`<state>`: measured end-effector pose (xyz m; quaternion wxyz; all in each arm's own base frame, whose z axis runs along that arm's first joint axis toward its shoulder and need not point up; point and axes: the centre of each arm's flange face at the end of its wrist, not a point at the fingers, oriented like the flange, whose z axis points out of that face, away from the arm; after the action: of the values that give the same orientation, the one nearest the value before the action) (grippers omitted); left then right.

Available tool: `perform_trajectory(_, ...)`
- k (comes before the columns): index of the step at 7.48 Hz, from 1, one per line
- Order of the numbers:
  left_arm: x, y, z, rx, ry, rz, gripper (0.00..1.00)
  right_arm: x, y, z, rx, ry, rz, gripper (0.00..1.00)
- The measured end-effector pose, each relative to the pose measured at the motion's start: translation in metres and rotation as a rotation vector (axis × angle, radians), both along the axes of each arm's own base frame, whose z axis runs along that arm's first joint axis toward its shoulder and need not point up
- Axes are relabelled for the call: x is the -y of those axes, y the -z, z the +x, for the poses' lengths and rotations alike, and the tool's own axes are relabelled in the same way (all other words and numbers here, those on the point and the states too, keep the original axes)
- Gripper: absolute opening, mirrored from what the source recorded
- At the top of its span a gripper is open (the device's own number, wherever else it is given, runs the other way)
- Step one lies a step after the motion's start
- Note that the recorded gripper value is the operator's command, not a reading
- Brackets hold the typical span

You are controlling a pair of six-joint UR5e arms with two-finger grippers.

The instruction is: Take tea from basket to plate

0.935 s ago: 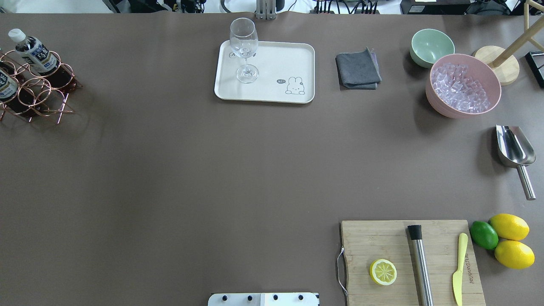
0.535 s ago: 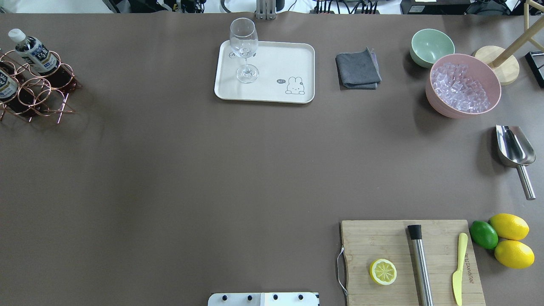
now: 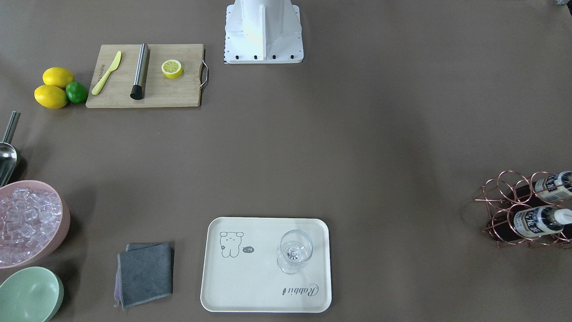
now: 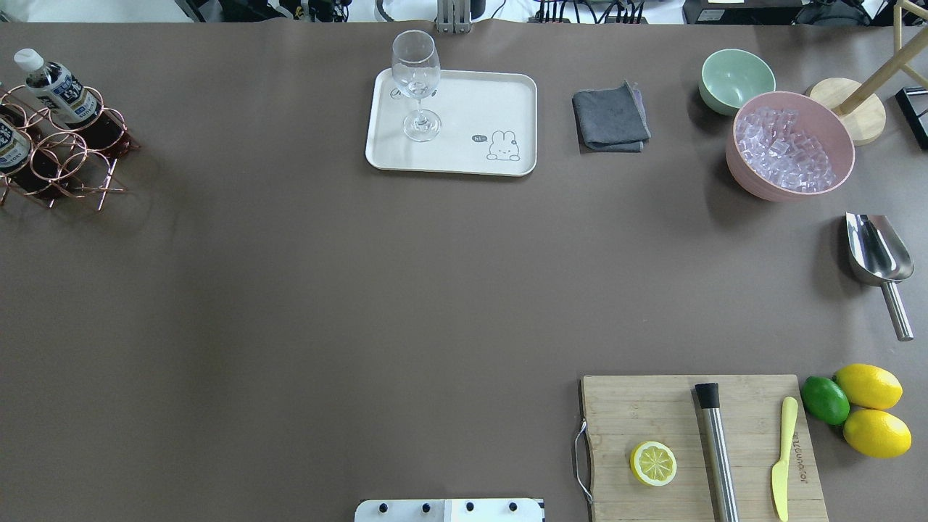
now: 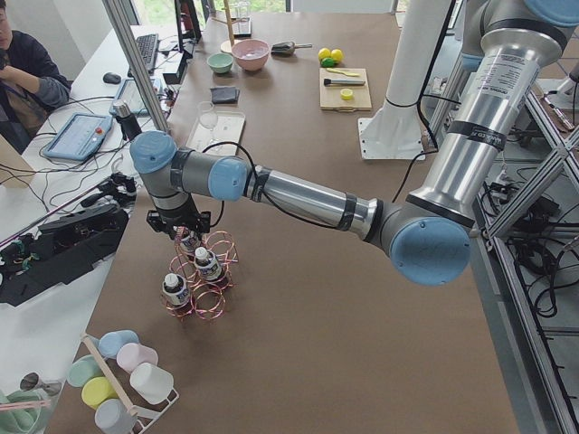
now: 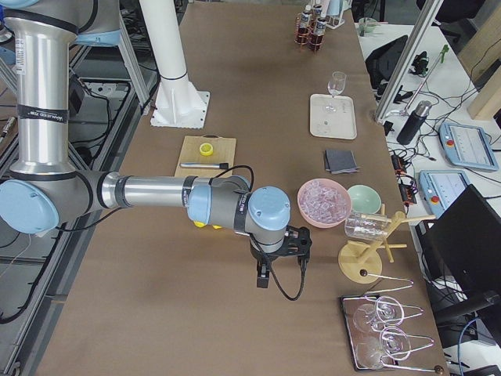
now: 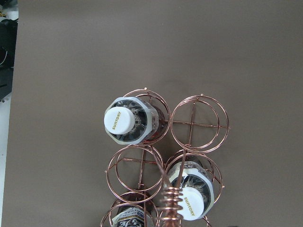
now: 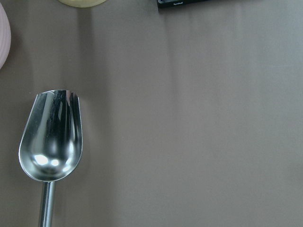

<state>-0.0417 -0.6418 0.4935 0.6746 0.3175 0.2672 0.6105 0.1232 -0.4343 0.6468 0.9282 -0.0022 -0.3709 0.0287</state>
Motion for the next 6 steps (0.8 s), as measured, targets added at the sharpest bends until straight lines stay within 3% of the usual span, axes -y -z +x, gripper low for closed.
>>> perform_trajectory(4,-0.008,0.003,-0.016,-0.01,0.031,-0.002,0.0,0.0,0.001,0.0,0.0,0.0,0.002,1.0)
perform_trajectory(6,-0.015,0.028,-0.024,-0.026,0.042,0.01,0.0,0.0,0.001,0.0,0.0,-0.001,0.001,1.0)
